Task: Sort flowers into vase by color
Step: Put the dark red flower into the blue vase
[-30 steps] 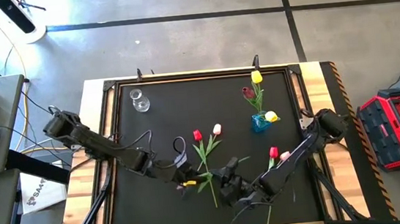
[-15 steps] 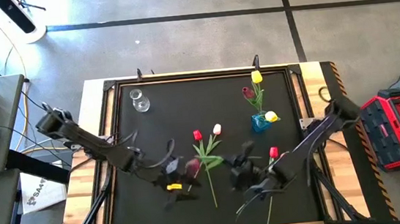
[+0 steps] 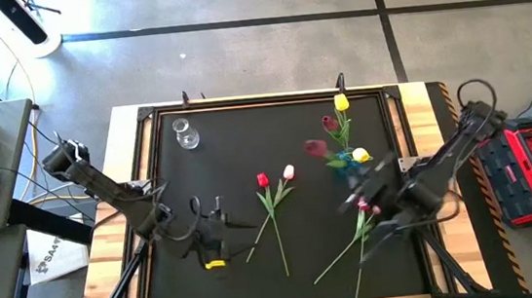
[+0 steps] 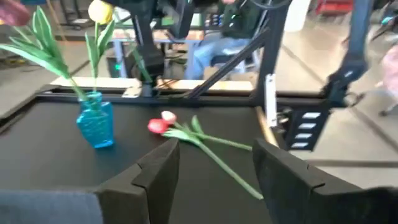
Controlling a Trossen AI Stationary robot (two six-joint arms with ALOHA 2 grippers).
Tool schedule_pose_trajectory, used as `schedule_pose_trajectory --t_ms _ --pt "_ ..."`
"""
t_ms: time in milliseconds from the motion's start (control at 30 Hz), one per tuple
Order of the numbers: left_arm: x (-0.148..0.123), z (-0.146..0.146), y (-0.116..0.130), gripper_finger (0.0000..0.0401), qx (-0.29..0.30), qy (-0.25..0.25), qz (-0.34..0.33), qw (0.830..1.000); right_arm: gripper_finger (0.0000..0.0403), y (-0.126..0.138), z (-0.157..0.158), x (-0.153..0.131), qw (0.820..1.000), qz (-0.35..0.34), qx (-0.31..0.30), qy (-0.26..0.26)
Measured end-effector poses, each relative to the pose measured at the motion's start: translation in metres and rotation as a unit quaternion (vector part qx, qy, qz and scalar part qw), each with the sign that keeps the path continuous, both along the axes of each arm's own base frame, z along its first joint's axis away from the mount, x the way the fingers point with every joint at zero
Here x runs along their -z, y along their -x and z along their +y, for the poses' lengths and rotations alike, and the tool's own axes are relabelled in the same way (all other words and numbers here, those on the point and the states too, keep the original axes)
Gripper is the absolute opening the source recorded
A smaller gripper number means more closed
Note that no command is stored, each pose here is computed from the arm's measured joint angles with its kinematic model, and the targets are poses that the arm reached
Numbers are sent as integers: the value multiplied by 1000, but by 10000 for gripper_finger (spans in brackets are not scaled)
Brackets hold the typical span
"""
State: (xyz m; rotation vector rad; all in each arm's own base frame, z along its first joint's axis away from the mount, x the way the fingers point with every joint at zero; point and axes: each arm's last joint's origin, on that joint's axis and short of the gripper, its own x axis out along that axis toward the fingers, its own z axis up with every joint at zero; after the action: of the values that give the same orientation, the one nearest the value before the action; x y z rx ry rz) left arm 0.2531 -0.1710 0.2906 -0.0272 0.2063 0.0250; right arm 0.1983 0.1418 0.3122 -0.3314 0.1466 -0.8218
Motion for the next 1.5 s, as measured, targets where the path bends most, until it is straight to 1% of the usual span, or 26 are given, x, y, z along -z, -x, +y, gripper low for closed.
schedule_pose_trajectory --t_ms 100,200,300,400,533,600,667,767,900,967,1033,1133,1233,1333,1400,1467,1500 --pt "11 -1 -8 185 -14 -21 13 1000 0 26 -10 2 998 -40 -23 -38" --pt "25 4 -20 181 -44 -53 32 997 0 44 -17 4 995 -61 -42 -60" --pt "40 16 -33 179 -74 -103 60 990 0 56 -23 -2 993 -72 -55 -73" --pt "51 36 -47 179 -101 -126 88 983 0 64 -31 -12 994 -63 -59 -64" --pt "59 67 -62 179 -104 -127 118 979 0 72 -44 -31 996 -48 -50 -48" --pt "60 82 -67 179 -100 -116 127 980 0 75 -51 -39 997 -46 -44 -45" --pt "61 95 -71 179 -100 -107 137 980 0 78 -58 -48 998 -41 -35 -40" --pt "62 110 -74 179 -109 -110 144 977 0 82 -68 -61 998 -46 -18 -43" --pt "62 125 -77 179 -106 -127 151 975 0 85 -81 -69 996 -66 9 -59" --pt "62 132 -78 179 -99 -138 153 973 0 87 -87 -71 992 -91 19 -84" --pt "61 139 -80 179 -90 -149 155 972 3 90 -93 -72 989 -97 11 -112" --pt "61 148 -81 179 -86 -162 159 970 5 95 -99 -75 985 -90 -17 -146" --pt "61 157 -81 179 -93 -172 161 967 5 95 -102 -82 983 -67 -66 -160" --pt "58 165 -83 179 -99 -191 152 965 6 92 -103 -97 975 -87 -118 -169" --pt "56 170 -84 179 -103 -201 145 963 6 90 -103 -110 967 -99 -174 -155" --pt "54 175 -85 179 -108 -212 135 962 6 87 -102 -120 961 -100 -232 -110" --pt "52 177 -86 179 -110 -219 129 961 6 86 -102 -125 959 -104 -250 -87"
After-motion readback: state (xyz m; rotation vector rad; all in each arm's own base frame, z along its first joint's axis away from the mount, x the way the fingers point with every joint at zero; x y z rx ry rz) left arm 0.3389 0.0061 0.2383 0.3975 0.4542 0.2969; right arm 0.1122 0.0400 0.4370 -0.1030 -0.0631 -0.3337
